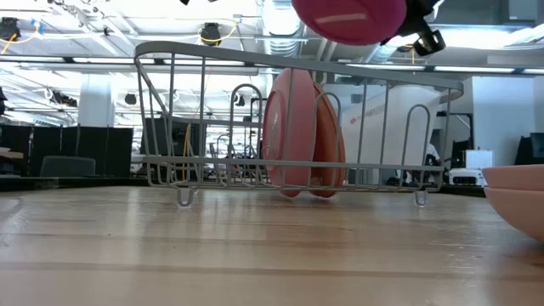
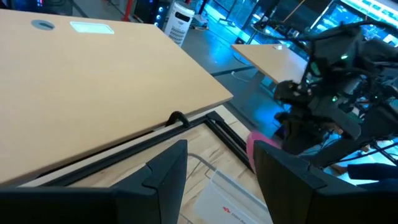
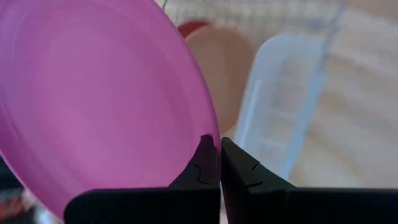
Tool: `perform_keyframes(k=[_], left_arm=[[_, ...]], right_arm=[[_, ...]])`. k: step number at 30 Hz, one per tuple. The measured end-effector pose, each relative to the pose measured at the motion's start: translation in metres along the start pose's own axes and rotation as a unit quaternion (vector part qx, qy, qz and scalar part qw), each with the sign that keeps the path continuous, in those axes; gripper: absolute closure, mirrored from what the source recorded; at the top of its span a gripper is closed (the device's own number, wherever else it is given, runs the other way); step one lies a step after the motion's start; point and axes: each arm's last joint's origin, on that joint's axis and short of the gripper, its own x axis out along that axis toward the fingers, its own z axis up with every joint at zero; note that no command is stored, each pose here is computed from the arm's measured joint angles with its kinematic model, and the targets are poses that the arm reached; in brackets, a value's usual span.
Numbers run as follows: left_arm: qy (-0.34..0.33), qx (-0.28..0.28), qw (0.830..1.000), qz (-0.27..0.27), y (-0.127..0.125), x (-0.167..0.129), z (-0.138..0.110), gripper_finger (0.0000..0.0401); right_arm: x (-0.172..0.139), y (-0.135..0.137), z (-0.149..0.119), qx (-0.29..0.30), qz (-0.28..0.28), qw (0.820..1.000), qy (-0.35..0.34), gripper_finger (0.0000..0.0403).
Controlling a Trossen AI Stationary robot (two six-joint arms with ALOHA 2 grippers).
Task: Sort dishes
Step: Put the pink plate in the dish rack
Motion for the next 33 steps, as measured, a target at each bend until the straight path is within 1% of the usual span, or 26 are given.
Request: perform_keyframes(k=[2,5,9,11,13,15,18,20,23,26,27,30,33], left_arm=[[0.001,0.0,1.0,0.0,0.0,0.0,0.0,0.0224],[0.003,0.001,1.0,-0.001,0.0,0.0,0.0,0.0224],[0.004,0.001,1.0,-0.001,0.0,0.0,-0.001,0.0224],[0.008,0.001,1.0,-0.008,0.0,0.0,-0.001,0.0224],[0.009,0.001,1.0,-0.009,0.0,0.0,-0.001,0.0224],[0.01,0.001,1.0,-0.01,0.0,0.0,-0.001,0.0224],[0.016,0.0,1.0,-0.006,0.0,0.0,-0.002,0.0224],[0.018,0.001,1.0,-0.004,0.001,0.0,-0.003,0.0224],[0.018,0.0,1.0,-0.005,0.001,0.0,-0.003,0.0224],[0.018,-0.002,1.0,-0.004,0.001,0.0,-0.003,0.0224],[0.018,-0.004,1.0,-0.005,0.001,0.0,-0.003,0.0224],[0.018,-0.008,1.0,-0.004,0.001,0.0,-0.003,0.0224],[0.017,-0.009,1.0,-0.005,0.001,0.0,-0.003,0.0224]], right_arm=[[0.009,0.002,0.003,-0.009,0.028,0.999,0.037,0.0403],[0.022,0.004,0.007,-0.026,0.075,0.993,0.092,0.0403],[0.036,0.008,0.007,-0.05,0.116,0.981,0.146,0.0403],[0.042,0.013,0.004,-0.068,0.143,0.973,0.169,0.0403],[0.046,0.021,0.001,-0.089,0.179,0.962,0.187,0.0403],[0.047,0.03,-0.001,-0.123,0.227,0.946,0.196,0.0403],[0.048,0.048,-0.003,-0.183,0.298,0.916,0.197,0.0403],[0.045,0.06,-0.004,-0.235,0.343,0.891,0.182,0.0403],[0.041,0.081,-0.004,-0.311,0.394,0.853,0.142,0.0403],[0.034,0.097,0.001,-0.351,0.427,0.828,0.093,0.0403],[0.031,0.102,0.003,-0.359,0.434,0.823,0.072,0.0403],[0.019,0.114,0.01,-0.381,0.454,0.805,-0.012,0.0403],[0.005,0.122,0.016,-0.395,0.47,0.782,-0.107,0.0403]])
